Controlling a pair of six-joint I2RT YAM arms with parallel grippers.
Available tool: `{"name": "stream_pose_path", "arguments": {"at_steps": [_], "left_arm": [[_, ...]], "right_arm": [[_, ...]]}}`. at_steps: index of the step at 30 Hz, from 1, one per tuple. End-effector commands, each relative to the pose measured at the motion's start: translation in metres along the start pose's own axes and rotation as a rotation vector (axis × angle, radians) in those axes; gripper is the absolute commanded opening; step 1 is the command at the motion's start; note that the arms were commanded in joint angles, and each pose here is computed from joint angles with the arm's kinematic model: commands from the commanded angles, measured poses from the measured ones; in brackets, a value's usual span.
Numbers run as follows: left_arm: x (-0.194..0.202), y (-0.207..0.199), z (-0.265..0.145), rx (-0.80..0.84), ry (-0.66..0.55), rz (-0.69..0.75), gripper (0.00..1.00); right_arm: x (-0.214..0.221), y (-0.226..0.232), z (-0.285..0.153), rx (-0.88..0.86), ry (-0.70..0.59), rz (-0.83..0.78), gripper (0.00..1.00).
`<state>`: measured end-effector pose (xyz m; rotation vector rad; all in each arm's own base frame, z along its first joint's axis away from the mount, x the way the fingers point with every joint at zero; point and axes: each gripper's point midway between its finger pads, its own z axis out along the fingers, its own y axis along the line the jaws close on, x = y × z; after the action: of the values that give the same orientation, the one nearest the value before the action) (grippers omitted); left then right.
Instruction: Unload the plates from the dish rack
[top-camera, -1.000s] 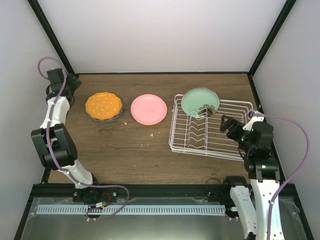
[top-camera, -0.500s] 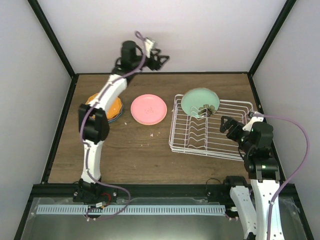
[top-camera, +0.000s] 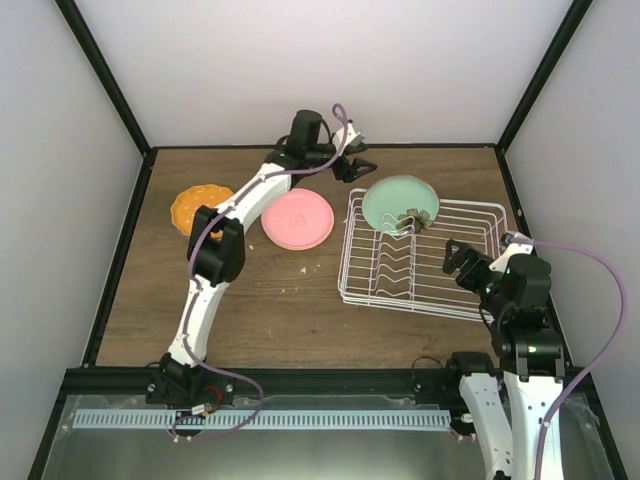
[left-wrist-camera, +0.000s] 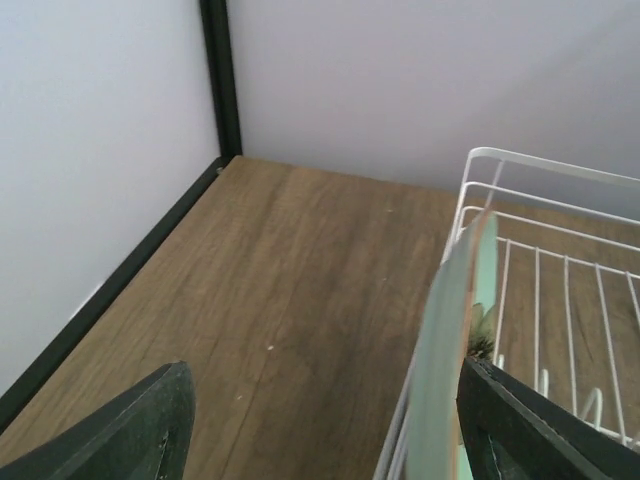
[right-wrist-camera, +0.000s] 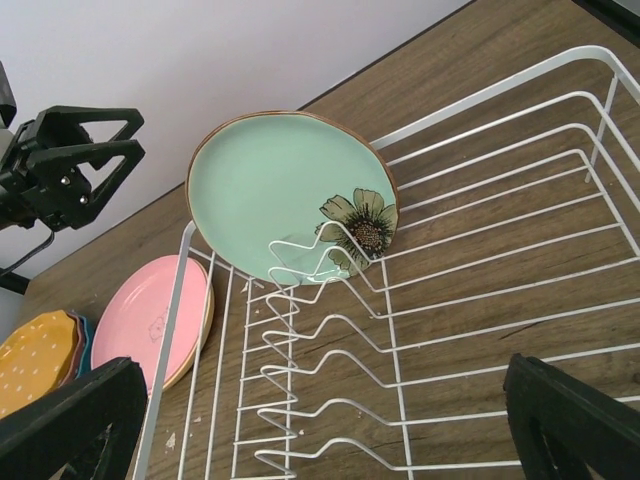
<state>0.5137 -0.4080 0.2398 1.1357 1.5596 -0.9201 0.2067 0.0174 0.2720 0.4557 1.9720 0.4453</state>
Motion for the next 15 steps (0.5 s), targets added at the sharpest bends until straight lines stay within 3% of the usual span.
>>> {"name": "stream_pose_path", "arguments": {"at_steps": [1, 15], "left_arm": [[-0.012, -0.026, 0.011, 0.086, -0.029, 0.104, 0.73], [0.016, -0.047, 0.034, 0.147, 0.021, 0.093, 0.73]], "right_arm": [[-0.009, 0.005, -0.008, 0.001, -0.022, -0.013, 1.0], [-0.009, 0.004, 0.0, 0.012, -0.004, -0.037, 1.0]]}}
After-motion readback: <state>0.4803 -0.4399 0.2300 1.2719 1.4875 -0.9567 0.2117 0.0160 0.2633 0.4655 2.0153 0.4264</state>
